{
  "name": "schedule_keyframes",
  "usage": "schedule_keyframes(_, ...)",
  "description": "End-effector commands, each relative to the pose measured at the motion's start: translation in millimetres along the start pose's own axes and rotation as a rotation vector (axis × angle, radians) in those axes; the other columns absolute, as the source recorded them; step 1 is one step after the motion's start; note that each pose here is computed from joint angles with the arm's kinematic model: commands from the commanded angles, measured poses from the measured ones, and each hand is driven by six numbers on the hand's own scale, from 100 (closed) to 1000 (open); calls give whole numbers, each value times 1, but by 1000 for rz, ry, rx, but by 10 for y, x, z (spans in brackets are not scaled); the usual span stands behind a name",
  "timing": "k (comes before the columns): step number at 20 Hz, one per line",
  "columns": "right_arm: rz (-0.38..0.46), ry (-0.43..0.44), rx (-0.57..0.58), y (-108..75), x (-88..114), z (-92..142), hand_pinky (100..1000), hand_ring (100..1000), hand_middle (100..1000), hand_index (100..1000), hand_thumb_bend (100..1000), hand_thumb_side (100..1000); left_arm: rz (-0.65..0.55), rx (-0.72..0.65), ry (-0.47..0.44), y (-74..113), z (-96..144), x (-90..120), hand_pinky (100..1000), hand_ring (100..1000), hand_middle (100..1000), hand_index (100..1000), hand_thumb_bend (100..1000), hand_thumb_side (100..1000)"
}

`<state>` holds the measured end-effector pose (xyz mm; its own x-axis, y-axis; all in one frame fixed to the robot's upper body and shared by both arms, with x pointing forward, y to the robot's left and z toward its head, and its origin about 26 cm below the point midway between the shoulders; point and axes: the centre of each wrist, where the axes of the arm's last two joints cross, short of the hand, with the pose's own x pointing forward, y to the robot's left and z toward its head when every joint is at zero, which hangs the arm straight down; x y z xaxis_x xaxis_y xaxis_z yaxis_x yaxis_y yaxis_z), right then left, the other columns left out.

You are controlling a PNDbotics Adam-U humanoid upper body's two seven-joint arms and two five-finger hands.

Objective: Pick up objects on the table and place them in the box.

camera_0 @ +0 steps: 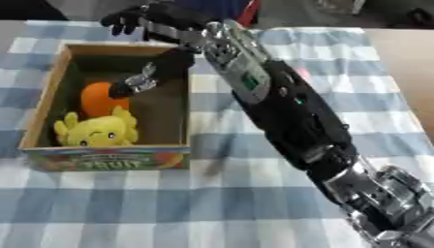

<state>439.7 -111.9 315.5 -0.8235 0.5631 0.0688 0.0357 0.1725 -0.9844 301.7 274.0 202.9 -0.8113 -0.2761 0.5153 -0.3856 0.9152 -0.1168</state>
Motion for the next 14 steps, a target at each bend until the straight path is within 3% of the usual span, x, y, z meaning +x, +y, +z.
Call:
schedule_keyframes(1,13,3,-64,-316,11,131,725,857,824,970,749,819,0,-6,-25,17,-44,56,267,611,577,790,132,789)
schedule_keyframes(6,45,95,-95,-512,-192,420,723,862,825,961,733,810,-15,-3,-20,47,-28,46,267,611,577,790,133,789)
schedule_keyframes(14,123,292,-62,-520,-711,952,723,873,835,957,716,770,-39,0,-13,93,-5,31,267,613,577,790,133,787)
